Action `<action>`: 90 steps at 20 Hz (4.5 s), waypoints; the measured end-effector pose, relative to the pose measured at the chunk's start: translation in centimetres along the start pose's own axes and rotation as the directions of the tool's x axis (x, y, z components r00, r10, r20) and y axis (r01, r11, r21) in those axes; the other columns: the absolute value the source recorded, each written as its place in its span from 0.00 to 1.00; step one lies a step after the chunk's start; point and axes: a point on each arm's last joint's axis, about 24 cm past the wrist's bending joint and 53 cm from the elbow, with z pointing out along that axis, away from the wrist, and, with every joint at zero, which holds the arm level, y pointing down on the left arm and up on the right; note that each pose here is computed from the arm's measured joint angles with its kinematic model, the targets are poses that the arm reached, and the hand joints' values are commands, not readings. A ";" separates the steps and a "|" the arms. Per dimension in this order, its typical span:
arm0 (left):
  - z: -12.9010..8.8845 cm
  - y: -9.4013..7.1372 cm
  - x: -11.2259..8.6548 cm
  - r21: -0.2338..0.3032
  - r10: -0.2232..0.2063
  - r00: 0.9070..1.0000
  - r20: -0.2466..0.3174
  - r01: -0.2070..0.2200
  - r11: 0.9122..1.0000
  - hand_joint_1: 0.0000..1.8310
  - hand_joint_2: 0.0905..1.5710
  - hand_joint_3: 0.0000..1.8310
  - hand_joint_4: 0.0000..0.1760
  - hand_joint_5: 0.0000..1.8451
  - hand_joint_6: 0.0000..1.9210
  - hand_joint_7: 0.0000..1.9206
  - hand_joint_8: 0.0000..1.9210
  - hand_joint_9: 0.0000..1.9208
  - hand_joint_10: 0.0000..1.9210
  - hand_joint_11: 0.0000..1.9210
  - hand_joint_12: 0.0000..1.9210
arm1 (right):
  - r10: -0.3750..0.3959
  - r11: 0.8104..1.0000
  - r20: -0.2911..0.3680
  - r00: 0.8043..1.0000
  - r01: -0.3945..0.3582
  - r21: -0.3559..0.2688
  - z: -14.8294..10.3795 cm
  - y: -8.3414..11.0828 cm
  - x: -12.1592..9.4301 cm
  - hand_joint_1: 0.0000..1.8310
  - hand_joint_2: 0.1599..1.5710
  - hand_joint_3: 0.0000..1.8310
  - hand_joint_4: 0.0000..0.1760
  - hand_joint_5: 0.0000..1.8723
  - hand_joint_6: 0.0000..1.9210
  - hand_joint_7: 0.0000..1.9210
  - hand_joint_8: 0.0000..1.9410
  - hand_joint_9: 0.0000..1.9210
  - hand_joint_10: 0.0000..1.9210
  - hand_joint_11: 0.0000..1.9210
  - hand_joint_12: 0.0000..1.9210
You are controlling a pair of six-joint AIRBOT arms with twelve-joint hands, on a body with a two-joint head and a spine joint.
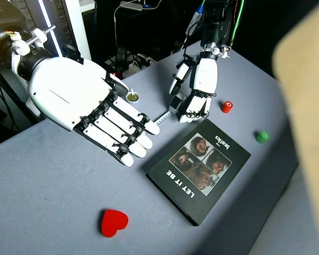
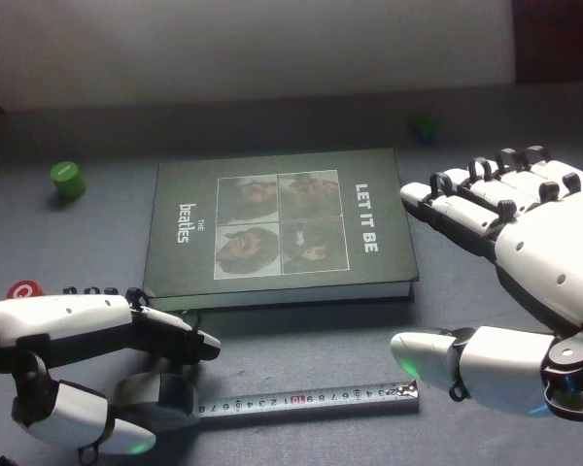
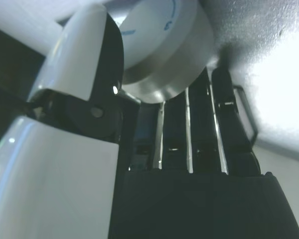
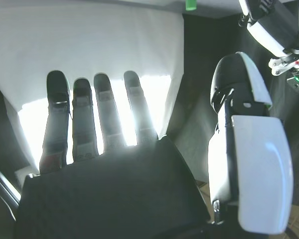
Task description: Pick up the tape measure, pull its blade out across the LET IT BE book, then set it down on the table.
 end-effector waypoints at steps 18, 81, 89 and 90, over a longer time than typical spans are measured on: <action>1.2 -1.2 0.3 0.017 0.118 0.993 -0.022 -0.118 0.993 0.73 0.70 0.00 0.00 0.49 0.01 0.47 0.56 0.49 0.05 0.29 0.55 | 0.000 1.000 0.000 1.000 0.000 -0.001 0.0 0.0 0.0 0.09 0.65 0.00 0.46 0.04 0.00 0.04 0.00 0.04 0.00 0.00 0.36; -4.0 -11.5 -18.6 0.006 -0.051 0.883 0.467 0.055 0.998 0.75 0.71 0.00 0.00 0.50 0.45 0.50 0.58 0.41 0.73 0.36 0.73 | 0.074 0.989 0.081 0.994 -0.063 -0.136 15.4 9.1 -7.5 0.54 0.68 0.00 0.00 0.40 0.01 0.43 0.01 0.42 0.02 0.22 0.53; -3.9 -11.1 -18.5 0.000 -0.060 0.881 0.469 0.068 0.998 0.75 0.71 0.00 0.00 0.52 0.45 0.48 0.59 0.43 0.72 0.38 0.71 | 0.052 0.990 0.109 0.993 -0.037 -0.134 15.8 10.0 -7.8 0.54 0.68 0.00 0.00 0.40 0.00 0.43 0.00 0.43 0.01 0.20 0.55; -4.0 -11.0 -18.6 -0.001 -0.062 0.880 0.470 0.070 0.998 0.75 0.71 0.00 0.00 0.52 0.44 0.48 0.59 0.43 0.72 0.38 0.71 | 0.059 0.991 0.109 0.992 -0.045 -0.122 16.0 9.6 -7.9 0.54 0.68 0.00 0.00 0.39 0.00 0.43 0.00 0.43 0.01 0.20 0.55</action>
